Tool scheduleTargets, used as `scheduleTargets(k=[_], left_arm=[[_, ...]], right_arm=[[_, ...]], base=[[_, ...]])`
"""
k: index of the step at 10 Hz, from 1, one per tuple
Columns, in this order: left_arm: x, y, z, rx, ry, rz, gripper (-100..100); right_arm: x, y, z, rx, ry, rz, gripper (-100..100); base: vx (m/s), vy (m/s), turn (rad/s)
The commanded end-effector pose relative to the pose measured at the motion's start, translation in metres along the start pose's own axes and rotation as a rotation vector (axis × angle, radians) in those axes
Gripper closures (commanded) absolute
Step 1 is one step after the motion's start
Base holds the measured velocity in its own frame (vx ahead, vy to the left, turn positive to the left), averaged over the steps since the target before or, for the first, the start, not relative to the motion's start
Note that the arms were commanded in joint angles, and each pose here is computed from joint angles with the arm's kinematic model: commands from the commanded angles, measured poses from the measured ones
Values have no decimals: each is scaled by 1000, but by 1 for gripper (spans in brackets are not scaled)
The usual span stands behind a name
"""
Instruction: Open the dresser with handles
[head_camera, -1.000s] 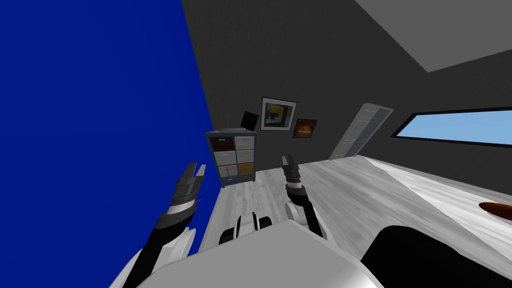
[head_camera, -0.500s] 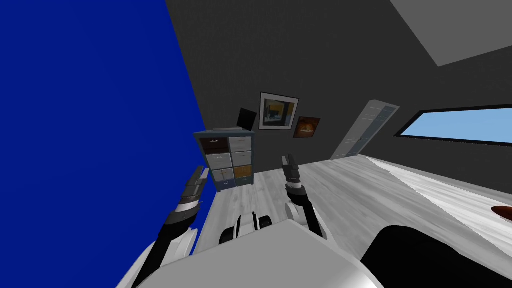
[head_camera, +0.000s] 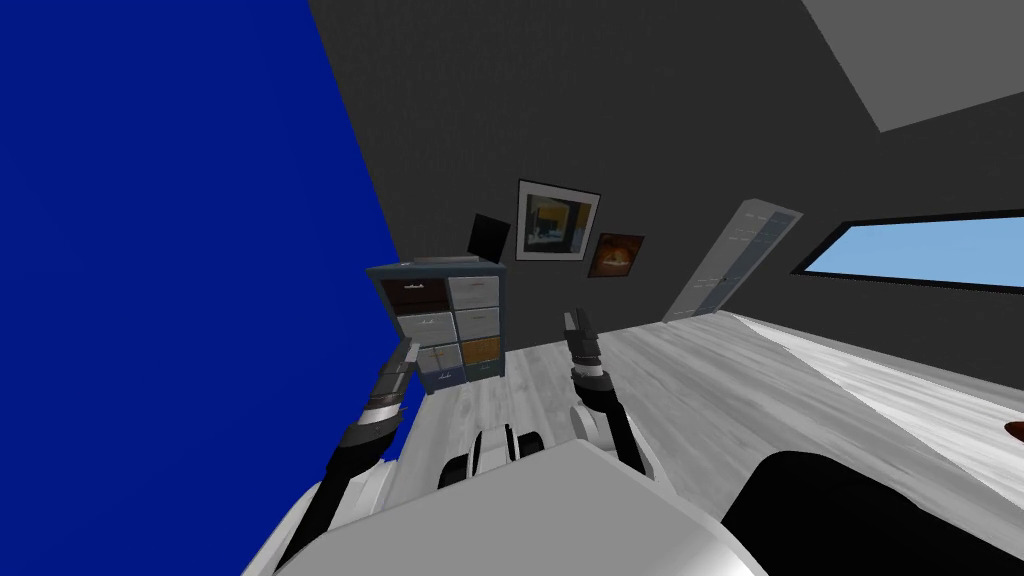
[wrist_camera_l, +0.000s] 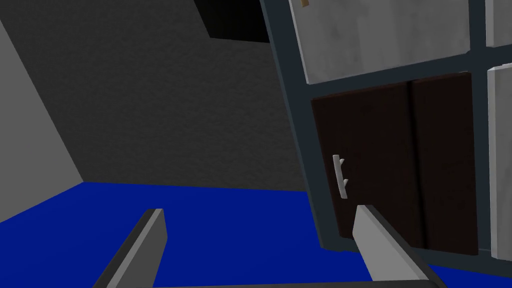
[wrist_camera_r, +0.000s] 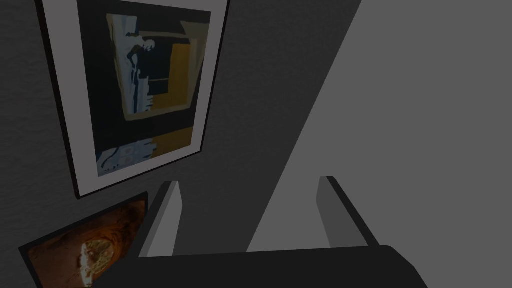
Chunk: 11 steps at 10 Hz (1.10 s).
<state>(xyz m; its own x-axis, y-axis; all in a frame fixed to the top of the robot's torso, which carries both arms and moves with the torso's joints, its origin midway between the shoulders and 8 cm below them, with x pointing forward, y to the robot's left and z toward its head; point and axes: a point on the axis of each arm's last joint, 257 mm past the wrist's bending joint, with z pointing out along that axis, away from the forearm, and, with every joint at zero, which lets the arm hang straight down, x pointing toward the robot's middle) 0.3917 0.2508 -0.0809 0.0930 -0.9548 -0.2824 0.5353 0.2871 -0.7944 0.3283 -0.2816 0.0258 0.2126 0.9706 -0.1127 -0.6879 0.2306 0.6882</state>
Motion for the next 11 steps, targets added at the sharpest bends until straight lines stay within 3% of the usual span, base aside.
scheduleTargets(k=[1, 11], left_arm=[[5, 20, -7, -36, 6, 5, -100], [17, 100, -39, -190, 42, 31, -100]], right_arm=[[0, 0, 0, 0, 0, 0, 0], [0, 0, 0, 0, 0, 0, 0]], base=[[104, -68, -10], [123, -65, -11]])
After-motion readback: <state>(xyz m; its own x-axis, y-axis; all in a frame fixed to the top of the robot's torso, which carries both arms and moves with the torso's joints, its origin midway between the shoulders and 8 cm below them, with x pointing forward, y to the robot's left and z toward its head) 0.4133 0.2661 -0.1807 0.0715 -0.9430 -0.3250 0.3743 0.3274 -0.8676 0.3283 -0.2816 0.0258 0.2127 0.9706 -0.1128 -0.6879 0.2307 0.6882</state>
